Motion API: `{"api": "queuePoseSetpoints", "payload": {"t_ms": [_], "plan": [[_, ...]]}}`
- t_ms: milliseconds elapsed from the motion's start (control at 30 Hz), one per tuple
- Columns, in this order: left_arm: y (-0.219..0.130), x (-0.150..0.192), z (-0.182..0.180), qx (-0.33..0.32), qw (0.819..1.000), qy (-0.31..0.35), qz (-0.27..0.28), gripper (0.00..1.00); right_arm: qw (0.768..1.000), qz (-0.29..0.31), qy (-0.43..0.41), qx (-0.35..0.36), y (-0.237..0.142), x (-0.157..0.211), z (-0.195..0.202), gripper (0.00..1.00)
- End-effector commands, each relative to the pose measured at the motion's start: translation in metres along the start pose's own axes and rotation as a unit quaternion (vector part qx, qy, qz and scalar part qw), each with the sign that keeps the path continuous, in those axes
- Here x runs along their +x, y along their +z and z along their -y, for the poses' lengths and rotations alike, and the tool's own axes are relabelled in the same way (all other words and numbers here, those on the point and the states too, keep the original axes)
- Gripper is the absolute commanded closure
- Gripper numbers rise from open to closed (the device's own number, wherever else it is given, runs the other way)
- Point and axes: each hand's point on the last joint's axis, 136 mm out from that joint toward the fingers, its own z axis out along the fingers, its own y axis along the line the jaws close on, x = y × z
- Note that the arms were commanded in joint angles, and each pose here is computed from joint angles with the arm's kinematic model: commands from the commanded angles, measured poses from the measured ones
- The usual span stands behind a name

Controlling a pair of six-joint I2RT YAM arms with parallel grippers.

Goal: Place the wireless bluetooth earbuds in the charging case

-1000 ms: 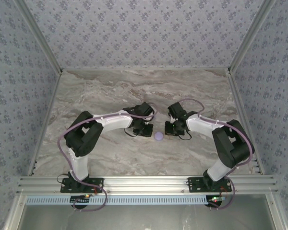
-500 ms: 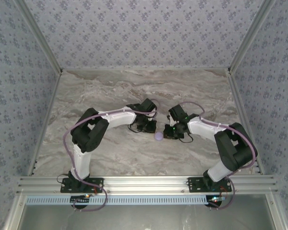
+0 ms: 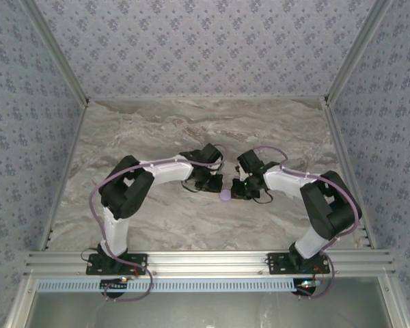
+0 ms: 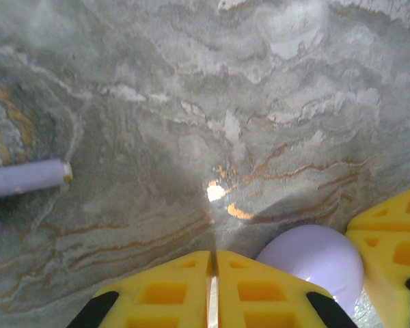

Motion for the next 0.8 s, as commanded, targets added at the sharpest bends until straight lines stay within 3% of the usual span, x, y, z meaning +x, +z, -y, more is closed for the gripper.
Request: {"api": "queuePoseSetpoints", "payload": {"t_ms": [0,167,333,533,767], "plan": [[-0.001,0.030,-0.007,-0.023,0.999,-0.012,-0.038,0.89,1.000,0.003,-0.002,0.011,0.003,-0.006,-0.003,0.87],[-0.014,0.026,-0.021,-0.067,0.997,-0.021,-0.020,0.85,0.999,0.022,0.002,0.034,-0.006,-0.010,0.006,0.85],[-0.028,0.017,-0.024,-0.063,0.997,-0.034,0.001,0.79,0.999,0.034,0.010,0.022,-0.016,-0.012,0.010,0.82],[-0.037,0.014,-0.021,-0.005,0.998,-0.060,0.023,0.65,0.998,0.050,0.018,-0.041,-0.026,-0.014,0.000,0.77],[-0.040,0.011,-0.003,0.109,0.988,-0.096,0.058,0.45,0.989,0.046,0.009,-0.137,-0.027,-0.013,-0.022,0.68]]}}
